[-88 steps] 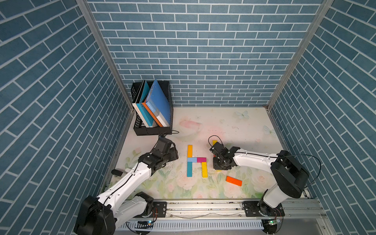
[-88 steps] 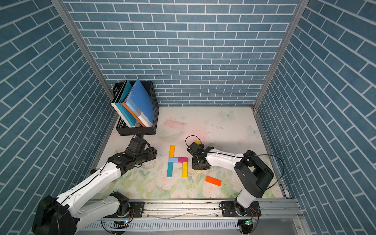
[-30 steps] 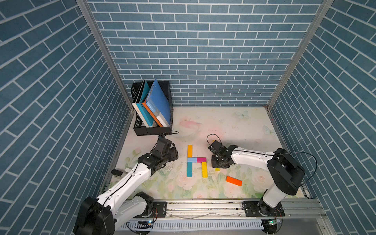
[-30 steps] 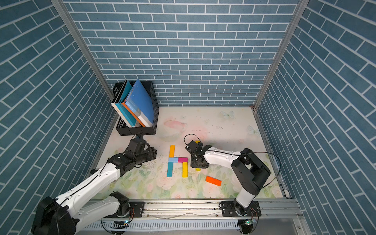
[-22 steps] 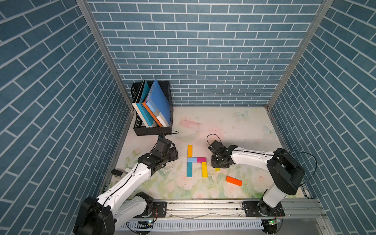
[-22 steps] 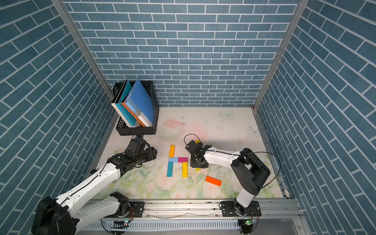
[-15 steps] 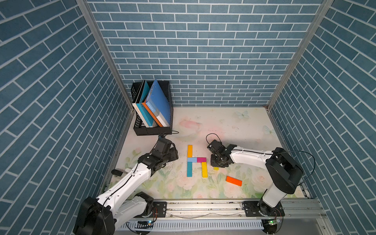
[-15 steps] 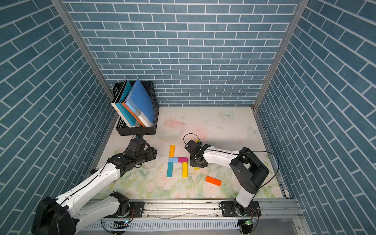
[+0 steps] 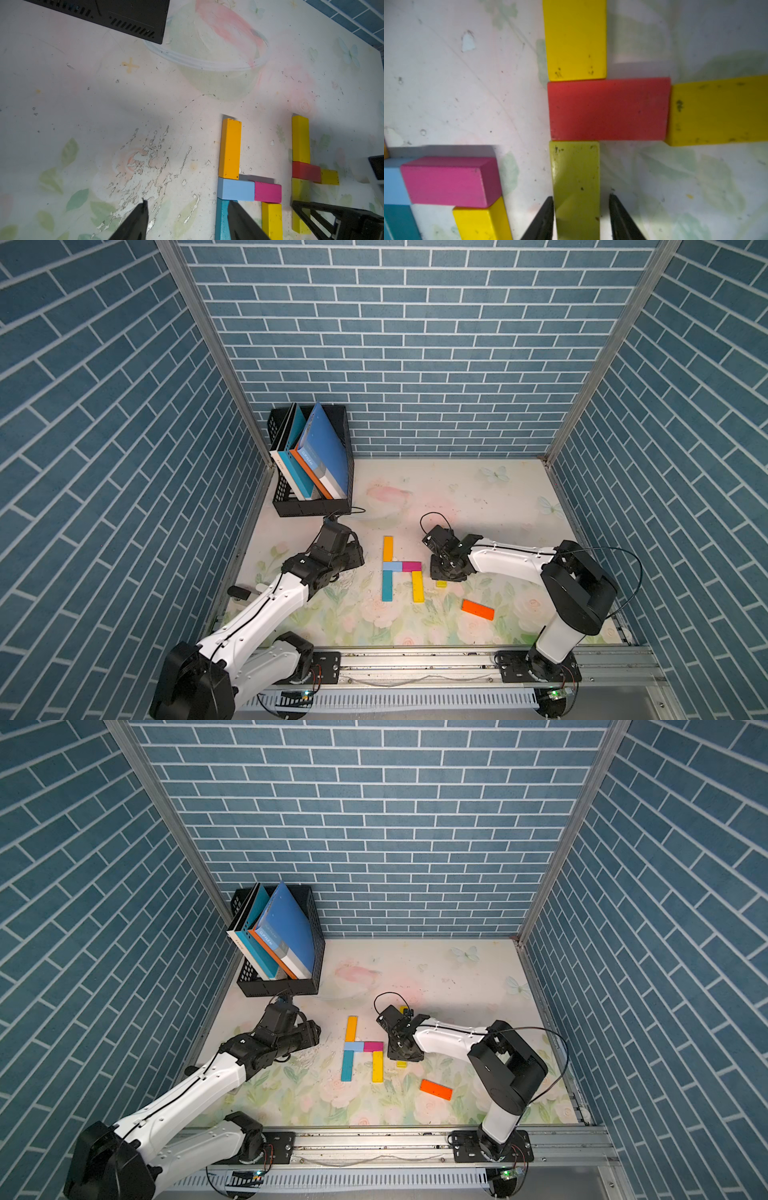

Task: Assemble the letter h with building blocks
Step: Assemble the building block at the center of the board.

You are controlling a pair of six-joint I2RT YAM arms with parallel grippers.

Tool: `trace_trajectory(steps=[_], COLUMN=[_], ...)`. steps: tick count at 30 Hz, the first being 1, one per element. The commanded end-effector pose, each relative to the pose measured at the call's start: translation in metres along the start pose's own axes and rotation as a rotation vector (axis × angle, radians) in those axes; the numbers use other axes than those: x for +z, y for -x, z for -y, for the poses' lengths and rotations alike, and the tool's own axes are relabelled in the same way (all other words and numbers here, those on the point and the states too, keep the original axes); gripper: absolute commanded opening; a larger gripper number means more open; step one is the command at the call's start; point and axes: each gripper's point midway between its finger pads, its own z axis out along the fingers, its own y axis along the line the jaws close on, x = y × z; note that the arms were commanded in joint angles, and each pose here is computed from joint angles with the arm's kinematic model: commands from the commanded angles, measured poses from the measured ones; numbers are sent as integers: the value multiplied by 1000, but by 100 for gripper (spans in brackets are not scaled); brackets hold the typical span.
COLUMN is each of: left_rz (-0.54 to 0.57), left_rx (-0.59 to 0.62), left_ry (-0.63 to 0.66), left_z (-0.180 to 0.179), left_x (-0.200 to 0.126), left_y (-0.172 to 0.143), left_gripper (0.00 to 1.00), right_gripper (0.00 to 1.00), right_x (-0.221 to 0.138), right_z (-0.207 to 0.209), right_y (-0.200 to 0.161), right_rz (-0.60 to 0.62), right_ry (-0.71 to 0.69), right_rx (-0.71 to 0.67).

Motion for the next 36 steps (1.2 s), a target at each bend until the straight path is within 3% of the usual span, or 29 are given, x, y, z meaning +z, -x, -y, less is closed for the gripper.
trace_trajectory(steps=[1, 5, 21, 31, 36], left_rz=[-7, -8, -10, -12, -13], left_rx=[7, 7, 6, 8, 8], left_ry=[15, 16, 17, 15, 17], left_z=[-6, -6, -6, -5, -5], left_x=[1, 1, 2, 2, 2], left_y=[-3, -3, -4, -4, -3], left_gripper=[66, 66, 66, 66, 66], right_gripper=[37, 33, 37, 60, 63], right_x=[5, 5, 12, -7, -29], right_z=[14, 14, 10, 7, 5], right_y=[-4, -4, -5, 6, 13], right_rz=[-19, -17, -42, -1, 40], right_ry=[-66, -59, -55, -54, -57], right_rx=[4, 8, -59, -49, -66])
